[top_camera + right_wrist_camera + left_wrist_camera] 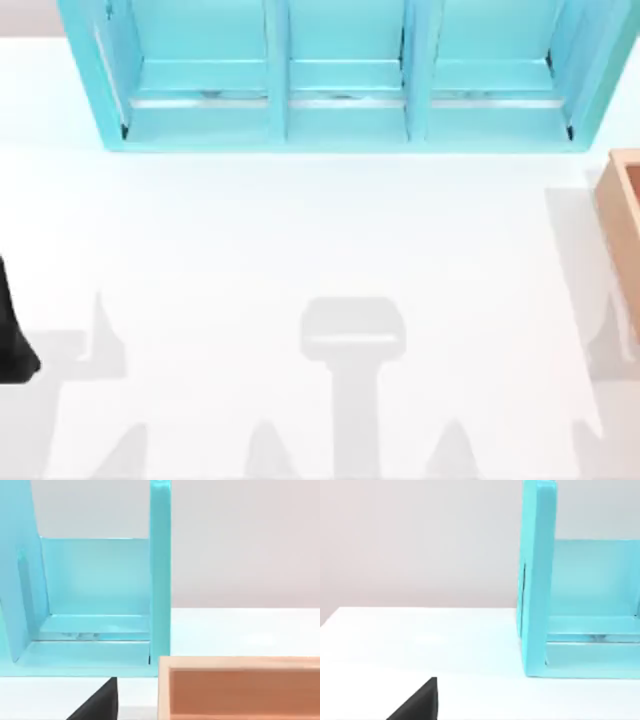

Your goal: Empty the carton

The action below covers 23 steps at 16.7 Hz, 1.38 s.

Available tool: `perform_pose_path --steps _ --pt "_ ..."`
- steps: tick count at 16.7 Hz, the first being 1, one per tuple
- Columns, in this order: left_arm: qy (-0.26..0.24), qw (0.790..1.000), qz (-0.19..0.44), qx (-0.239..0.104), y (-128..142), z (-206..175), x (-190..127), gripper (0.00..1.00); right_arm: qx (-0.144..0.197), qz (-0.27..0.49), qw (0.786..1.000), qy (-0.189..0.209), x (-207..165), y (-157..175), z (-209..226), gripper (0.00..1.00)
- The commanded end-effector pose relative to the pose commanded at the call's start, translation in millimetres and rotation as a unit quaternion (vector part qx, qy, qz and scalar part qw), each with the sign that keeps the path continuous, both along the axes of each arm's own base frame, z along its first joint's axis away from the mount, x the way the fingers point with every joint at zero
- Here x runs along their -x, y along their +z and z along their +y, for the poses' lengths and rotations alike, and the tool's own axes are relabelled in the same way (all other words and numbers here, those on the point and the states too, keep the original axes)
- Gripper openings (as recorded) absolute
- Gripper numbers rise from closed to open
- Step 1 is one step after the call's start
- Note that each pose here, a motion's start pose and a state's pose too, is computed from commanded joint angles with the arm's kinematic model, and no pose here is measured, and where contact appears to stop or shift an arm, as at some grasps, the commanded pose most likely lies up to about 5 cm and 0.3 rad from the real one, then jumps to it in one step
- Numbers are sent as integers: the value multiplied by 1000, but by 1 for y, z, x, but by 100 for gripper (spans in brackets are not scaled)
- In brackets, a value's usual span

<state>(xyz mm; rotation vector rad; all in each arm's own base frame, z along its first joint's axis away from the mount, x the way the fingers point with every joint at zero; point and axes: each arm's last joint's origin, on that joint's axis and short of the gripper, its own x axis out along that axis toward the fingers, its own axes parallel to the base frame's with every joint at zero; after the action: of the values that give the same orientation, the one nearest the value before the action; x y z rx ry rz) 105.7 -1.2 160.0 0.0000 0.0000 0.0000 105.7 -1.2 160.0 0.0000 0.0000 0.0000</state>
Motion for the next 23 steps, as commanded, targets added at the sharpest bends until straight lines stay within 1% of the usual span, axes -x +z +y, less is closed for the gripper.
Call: perform_pose_path --steps 3,5,8,10,11,12,14,16,18,21,23 --pt "0 1000 0 0 0 0 0 100 2 6 1000 -2 0 2 0 100" --pt "0 1000 0 0 0 0 0 100 10 33 999 -10 0 10 -2 100" --pt "0 1000 0 0 0 0 0 100 28 113 993 -29 -5 32 -7 100" --pt "0 1000 0 0 0 0 0 100 40 192 980 -42 -14 48 -12 100" --pt "0 1000 0 0 0 0 0 100 45 236 970 -47 -21 55 -15 100" --pt "0 1000 0 0 0 0 0 100 48 282 957 -51 -29 63 -19 100" --pt "0 1000 0 0 0 0 0 100 51 374 924 -55 -49 75 -29 100" --pt "0 1000 0 0 0 0 0 100 48 463 884 -53 -71 83 -41 100" --pt "0 1000 0 0 0 0 0 100 40 541 839 -45 -95 85 -55 100" --pt "0 1000 0 0 0 0 0 100 21 634 772 -27 -126 81 -77 100" --pt "0 1000 0 0 0 0 0 100 9 675 738 -15 -140 77 -89 100"
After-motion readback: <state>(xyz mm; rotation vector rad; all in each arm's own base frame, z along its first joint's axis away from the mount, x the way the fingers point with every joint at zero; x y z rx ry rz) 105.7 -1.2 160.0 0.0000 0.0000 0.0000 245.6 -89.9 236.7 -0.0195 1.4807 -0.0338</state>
